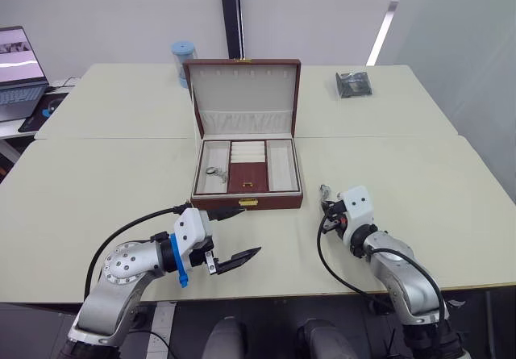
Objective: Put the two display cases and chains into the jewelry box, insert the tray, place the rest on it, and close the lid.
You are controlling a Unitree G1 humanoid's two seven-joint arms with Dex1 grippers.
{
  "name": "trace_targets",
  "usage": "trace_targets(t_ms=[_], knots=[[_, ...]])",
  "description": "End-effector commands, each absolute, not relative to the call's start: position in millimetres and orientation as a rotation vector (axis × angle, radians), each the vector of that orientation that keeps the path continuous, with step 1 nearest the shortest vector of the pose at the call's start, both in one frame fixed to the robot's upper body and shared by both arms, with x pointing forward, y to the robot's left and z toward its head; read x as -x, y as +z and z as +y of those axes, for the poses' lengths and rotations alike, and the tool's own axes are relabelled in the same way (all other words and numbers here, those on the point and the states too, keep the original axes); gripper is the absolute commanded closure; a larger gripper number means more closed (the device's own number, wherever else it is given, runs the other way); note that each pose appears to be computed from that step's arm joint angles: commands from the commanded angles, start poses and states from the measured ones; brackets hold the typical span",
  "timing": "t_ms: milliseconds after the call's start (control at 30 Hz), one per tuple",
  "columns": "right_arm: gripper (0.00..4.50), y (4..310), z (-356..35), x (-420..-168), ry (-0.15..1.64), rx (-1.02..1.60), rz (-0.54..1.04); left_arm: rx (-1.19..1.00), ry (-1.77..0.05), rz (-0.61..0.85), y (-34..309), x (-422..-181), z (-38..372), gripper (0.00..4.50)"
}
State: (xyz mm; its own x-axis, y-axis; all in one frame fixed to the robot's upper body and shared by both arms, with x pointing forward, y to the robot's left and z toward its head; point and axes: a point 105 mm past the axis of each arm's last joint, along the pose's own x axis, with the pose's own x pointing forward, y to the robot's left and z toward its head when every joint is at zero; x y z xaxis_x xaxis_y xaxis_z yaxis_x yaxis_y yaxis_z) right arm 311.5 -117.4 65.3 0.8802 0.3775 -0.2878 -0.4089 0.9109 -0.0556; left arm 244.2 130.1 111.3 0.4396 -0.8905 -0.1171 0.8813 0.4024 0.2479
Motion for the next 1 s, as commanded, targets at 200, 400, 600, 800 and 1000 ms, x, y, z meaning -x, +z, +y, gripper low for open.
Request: trace_targets(t_ms=[200,400,600,800,1000], knots=[[4.49,79,-127,-310,0.406,0.067,0.193,-0.293,-1.111,-0.065,109,-244,132,0.00],[4.49,106,-124,-314,0.444,0.036,0.085,-0.282,-1.080,-0.056,103,-244,137,0.00],[4.49,125,-113,-315,0.498,0.024,0.020,-0.272,-1.059,-0.055,98,-241,139,0.00],[4.49,148,-102,-316,0.546,0.012,-0.041,-0.261,-1.028,-0.054,94,-238,141,0.00],[4.49,167,-95,-322,0.571,0.003,-0.085,-0.250,-0.955,-0.064,93,-239,149,0.00]])
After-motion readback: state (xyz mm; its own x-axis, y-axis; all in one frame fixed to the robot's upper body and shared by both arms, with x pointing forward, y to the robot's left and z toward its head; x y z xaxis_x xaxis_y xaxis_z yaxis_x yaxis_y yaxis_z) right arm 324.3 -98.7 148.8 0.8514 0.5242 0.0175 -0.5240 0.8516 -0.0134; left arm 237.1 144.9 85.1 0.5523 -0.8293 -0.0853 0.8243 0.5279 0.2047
